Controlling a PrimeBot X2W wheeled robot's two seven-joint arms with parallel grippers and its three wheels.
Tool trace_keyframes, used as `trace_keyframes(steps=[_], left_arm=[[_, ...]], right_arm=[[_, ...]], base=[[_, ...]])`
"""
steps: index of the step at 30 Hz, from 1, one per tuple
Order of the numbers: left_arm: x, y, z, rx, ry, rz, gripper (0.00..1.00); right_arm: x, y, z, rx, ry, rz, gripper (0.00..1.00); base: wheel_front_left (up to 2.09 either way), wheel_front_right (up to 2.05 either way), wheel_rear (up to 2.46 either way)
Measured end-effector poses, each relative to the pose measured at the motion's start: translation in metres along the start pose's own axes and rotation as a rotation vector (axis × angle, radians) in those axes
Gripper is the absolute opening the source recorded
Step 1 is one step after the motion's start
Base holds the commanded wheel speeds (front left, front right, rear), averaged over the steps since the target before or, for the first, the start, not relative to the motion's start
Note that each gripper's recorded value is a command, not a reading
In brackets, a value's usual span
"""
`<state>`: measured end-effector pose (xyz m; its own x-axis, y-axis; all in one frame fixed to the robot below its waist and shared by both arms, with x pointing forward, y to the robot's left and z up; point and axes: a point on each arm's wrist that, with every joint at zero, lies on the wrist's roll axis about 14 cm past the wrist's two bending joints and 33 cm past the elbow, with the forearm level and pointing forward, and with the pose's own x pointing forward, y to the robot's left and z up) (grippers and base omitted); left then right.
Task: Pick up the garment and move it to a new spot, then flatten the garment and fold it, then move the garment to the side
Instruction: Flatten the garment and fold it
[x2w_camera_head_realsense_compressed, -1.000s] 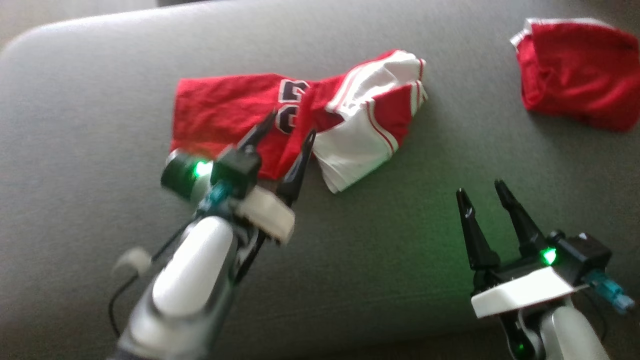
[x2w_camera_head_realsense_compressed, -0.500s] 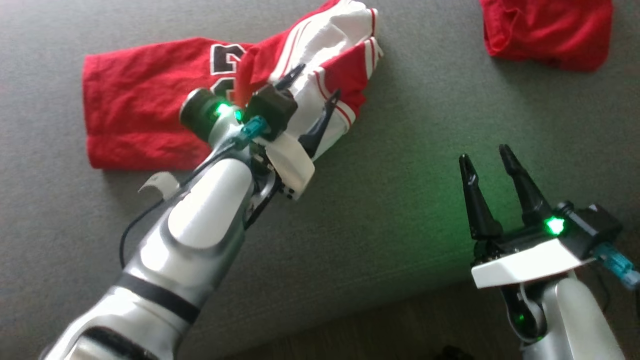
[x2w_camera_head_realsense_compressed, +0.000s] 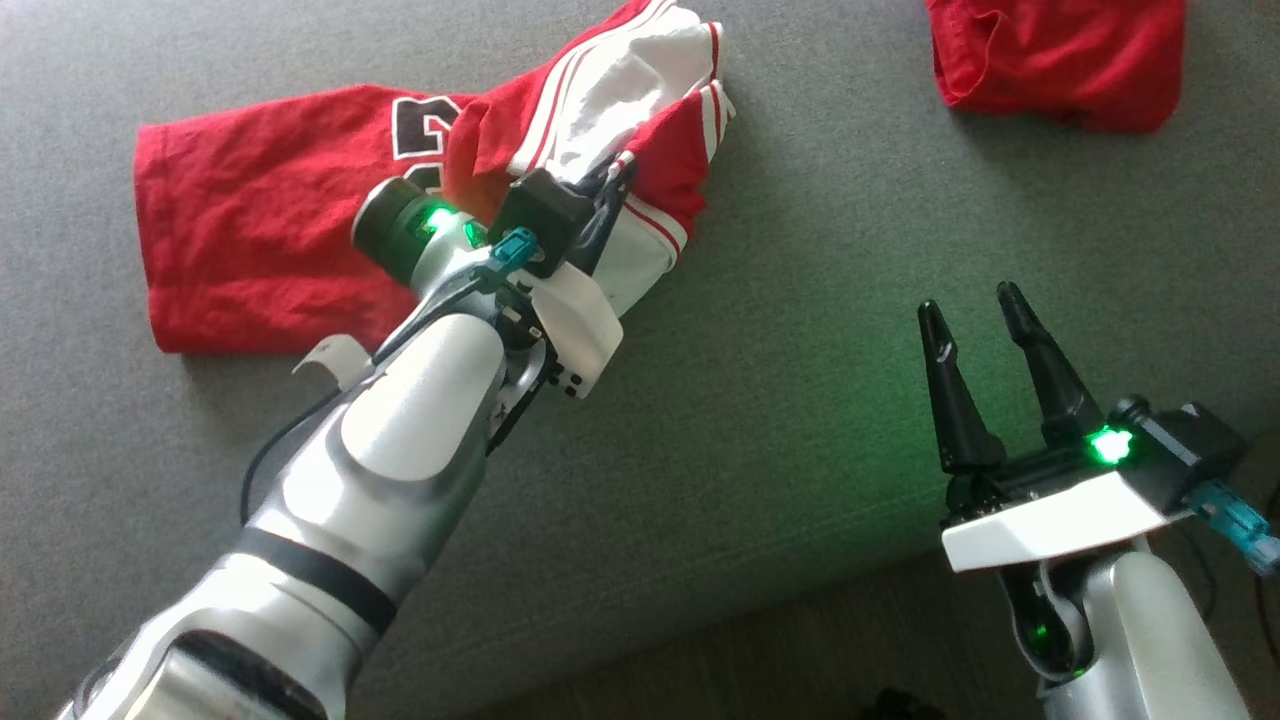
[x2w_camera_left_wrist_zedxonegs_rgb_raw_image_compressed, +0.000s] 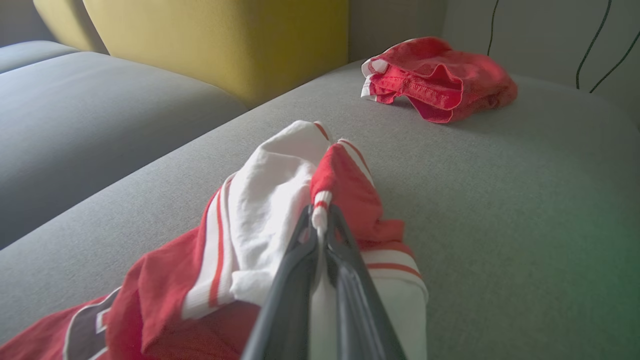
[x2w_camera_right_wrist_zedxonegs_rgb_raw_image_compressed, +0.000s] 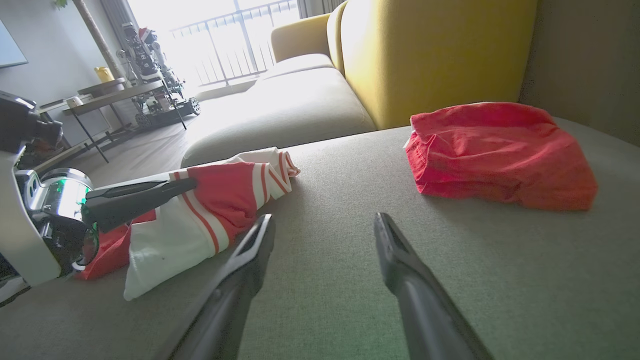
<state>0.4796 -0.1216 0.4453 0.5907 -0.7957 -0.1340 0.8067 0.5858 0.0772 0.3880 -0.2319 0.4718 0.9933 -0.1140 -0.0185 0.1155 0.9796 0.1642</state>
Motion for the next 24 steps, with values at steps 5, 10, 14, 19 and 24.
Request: trace_keyframes(steps=[5,10,14,19,24], left_arm=[[-0.002,-0.006,0.001,-0.008,0.006,-0.014,0.00],[0.001,-0.008,0.049,-0.202,-0.127,-0.029,0.00],[0.005,0.007,0.100,-0.329,-0.240,-0.011,0.00],[0.005,0.035,0.206,-0.360,-0.455,-0.017,0.00],[-0.012,0.041,0.302,-0.215,-0.618,-0.047,0.00]], right_arm=[[-0.001,0.001,0.003,0.002,-0.008,0.003,1.00],[-0.007,0.001,0.014,0.027,-0.038,-0.001,1.00],[-0.013,-0.002,0.024,0.052,-0.068,-0.010,1.00],[-0.023,-0.006,0.031,0.083,-0.086,-0.025,1.00],[-0.034,-0.008,0.037,0.106,-0.106,-0.034,1.00]], base=[[0.00,0.00,0.00],[0.00,0.00,0.00],[0.00,0.00,0.00],[0.00,0.00,0.00],[0.00,0.00,0.00]])
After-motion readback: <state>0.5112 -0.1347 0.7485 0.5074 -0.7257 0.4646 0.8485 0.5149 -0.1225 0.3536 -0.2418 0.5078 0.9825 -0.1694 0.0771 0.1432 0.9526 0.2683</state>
